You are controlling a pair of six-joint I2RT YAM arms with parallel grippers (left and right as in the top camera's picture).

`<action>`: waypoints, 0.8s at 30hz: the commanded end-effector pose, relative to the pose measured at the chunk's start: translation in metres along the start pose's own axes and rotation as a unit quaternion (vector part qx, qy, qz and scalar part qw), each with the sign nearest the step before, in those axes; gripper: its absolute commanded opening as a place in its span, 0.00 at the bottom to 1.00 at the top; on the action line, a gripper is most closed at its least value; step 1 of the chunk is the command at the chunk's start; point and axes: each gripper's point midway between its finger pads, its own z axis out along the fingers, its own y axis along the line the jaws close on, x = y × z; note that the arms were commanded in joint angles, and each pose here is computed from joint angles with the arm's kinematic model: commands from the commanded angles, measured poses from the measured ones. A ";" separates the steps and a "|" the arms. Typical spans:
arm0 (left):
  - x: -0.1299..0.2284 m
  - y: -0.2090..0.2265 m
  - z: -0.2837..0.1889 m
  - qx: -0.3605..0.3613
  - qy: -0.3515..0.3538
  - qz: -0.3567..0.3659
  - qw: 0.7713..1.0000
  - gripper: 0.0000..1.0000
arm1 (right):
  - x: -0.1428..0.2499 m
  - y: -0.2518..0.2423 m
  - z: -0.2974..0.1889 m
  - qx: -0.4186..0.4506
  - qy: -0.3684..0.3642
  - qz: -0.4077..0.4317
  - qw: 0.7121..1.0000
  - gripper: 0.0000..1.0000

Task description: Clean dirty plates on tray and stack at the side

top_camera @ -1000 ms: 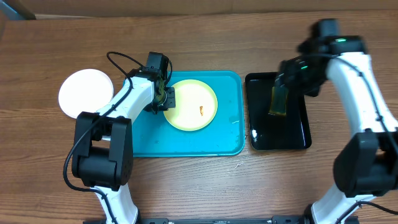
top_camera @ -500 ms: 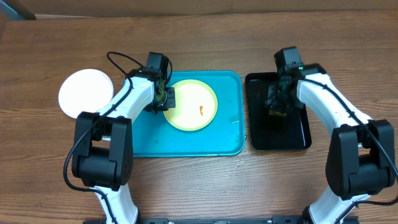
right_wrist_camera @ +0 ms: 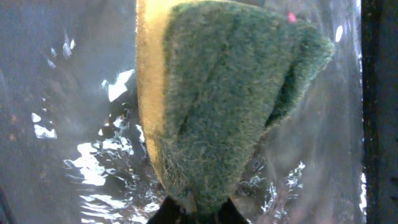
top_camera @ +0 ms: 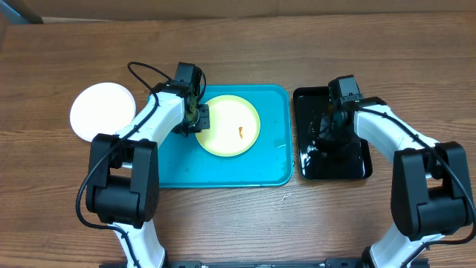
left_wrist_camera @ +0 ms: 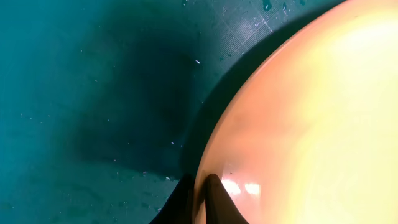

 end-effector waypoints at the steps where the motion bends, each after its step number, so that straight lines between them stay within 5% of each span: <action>1: 0.016 0.009 0.012 -0.018 0.025 -0.008 1.000 0.08 | 0.001 0.012 -0.014 -0.023 0.016 -0.005 1.000 0.04; 3: 0.016 0.009 0.012 -0.018 0.024 -0.008 1.000 0.08 | -0.003 0.014 -0.027 -0.024 0.026 -0.006 0.999 0.14; 4: 0.016 0.009 0.012 -0.018 0.024 -0.007 1.000 0.08 | -0.003 0.013 -0.033 -0.022 0.033 -0.007 0.999 0.37; 6: 0.016 0.009 0.012 -0.018 0.024 -0.007 1.000 0.09 | -0.002 0.013 -0.040 -0.018 0.042 -0.008 0.999 0.62; 9: 0.016 0.009 0.012 -0.018 0.024 -0.008 1.000 0.11 | -0.010 0.009 -0.041 -0.011 0.029 -0.005 1.000 0.73; 24: 0.016 0.009 0.012 -0.018 0.024 -0.008 1.000 0.11 | -0.027 0.003 -0.015 0.003 -0.037 0.002 0.999 0.76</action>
